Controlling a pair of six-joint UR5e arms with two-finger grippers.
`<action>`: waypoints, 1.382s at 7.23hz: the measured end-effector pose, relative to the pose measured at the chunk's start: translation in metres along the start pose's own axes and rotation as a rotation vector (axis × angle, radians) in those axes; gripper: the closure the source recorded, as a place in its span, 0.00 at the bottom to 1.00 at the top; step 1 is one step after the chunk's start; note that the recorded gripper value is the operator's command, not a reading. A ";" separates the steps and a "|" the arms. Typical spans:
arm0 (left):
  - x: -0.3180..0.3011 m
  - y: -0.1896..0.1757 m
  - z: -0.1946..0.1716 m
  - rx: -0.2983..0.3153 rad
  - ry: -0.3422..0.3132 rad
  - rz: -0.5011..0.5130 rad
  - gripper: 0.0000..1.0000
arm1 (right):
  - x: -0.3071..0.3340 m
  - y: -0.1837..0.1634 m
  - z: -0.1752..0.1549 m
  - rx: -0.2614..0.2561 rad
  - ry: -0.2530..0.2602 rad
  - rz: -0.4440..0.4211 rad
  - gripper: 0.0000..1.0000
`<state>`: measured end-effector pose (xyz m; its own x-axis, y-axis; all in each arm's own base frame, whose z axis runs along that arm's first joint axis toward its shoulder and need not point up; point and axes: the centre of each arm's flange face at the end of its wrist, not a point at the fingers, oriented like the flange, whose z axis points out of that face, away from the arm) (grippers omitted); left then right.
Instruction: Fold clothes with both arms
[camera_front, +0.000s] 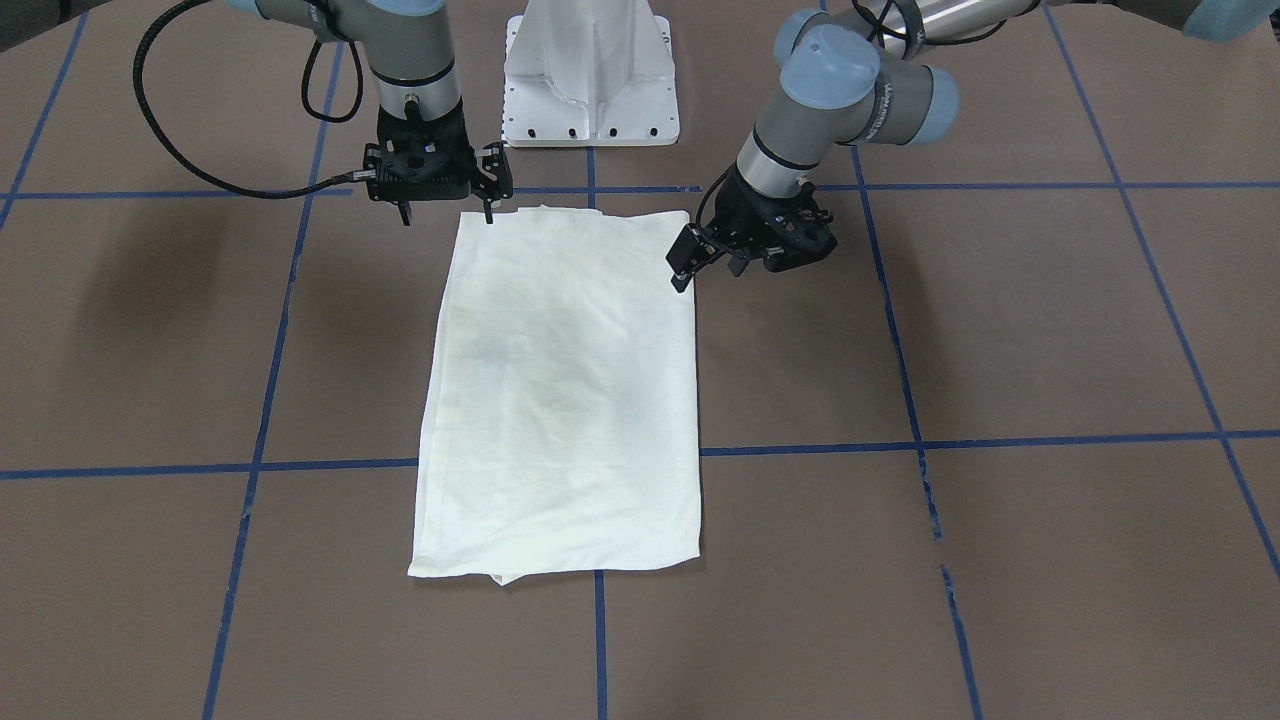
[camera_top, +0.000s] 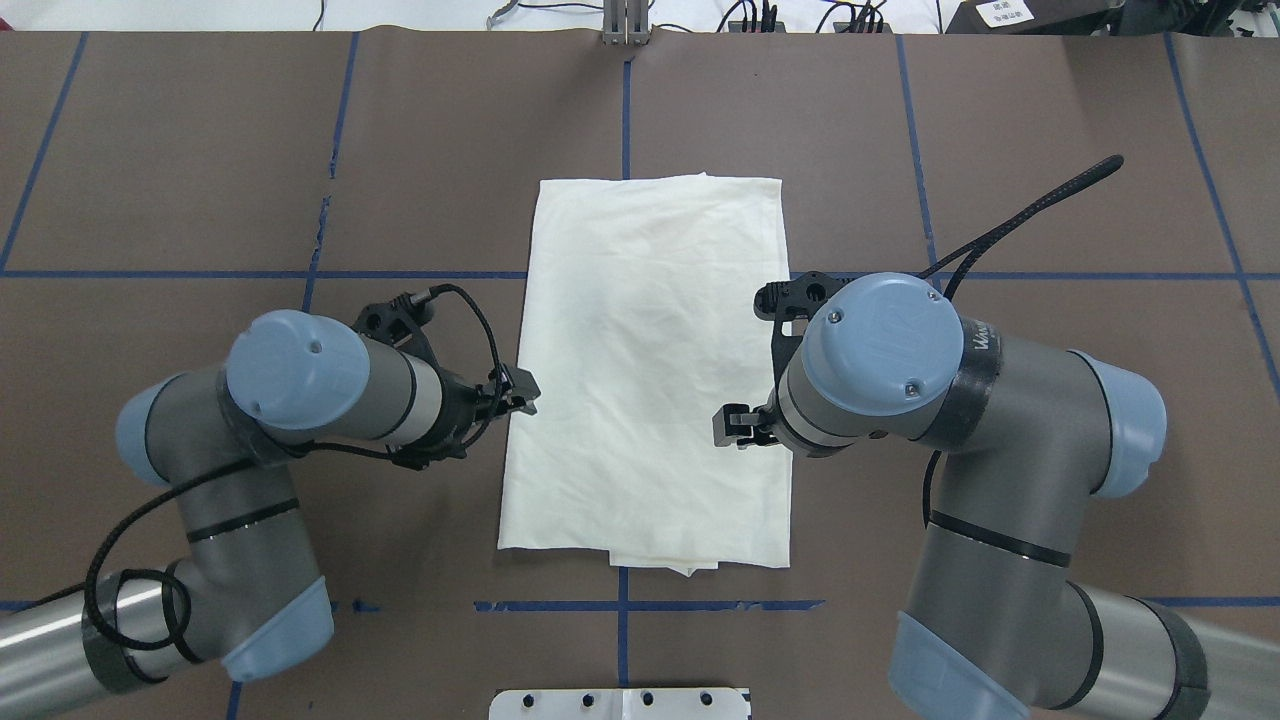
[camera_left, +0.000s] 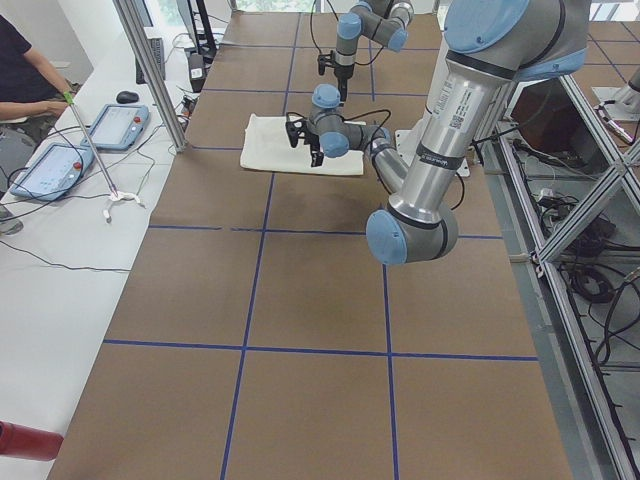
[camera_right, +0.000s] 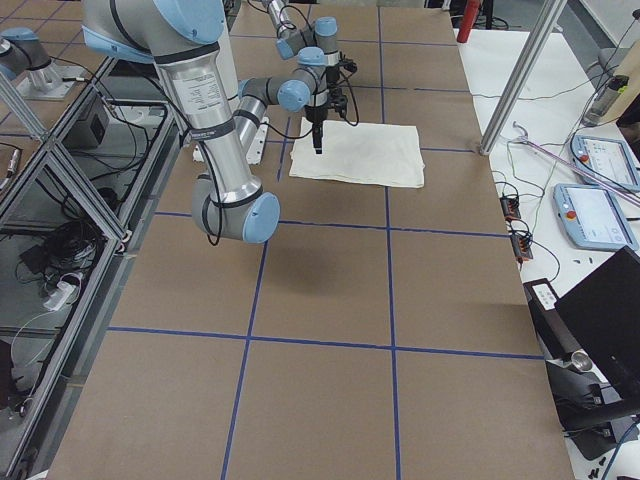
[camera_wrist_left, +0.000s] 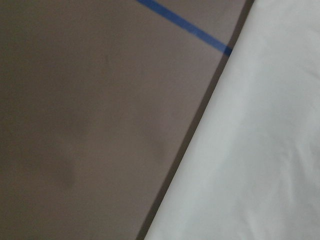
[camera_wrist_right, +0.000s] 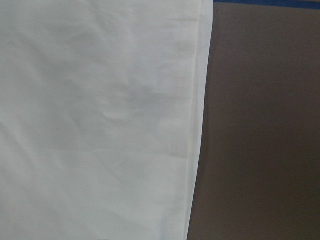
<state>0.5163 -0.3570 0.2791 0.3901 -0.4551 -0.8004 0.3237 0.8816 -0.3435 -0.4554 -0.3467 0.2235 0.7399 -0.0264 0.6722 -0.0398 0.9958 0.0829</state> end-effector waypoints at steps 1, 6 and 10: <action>-0.003 0.030 0.003 -0.001 -0.036 -0.019 0.13 | 0.000 -0.001 -0.001 -0.002 -0.005 0.004 0.00; -0.018 0.082 0.026 0.014 -0.121 -0.026 0.33 | 0.003 -0.006 -0.003 0.003 -0.009 0.020 0.00; -0.020 0.081 0.028 0.026 -0.123 -0.024 0.75 | 0.004 -0.008 -0.004 0.001 -0.010 0.025 0.00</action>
<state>0.5595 -0.2800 0.2809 0.4842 -0.4892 -0.7254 0.3558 0.8675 -0.3476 -0.4492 -0.3540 0.2230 0.7320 -0.0027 0.6813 -0.0589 0.9960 0.0672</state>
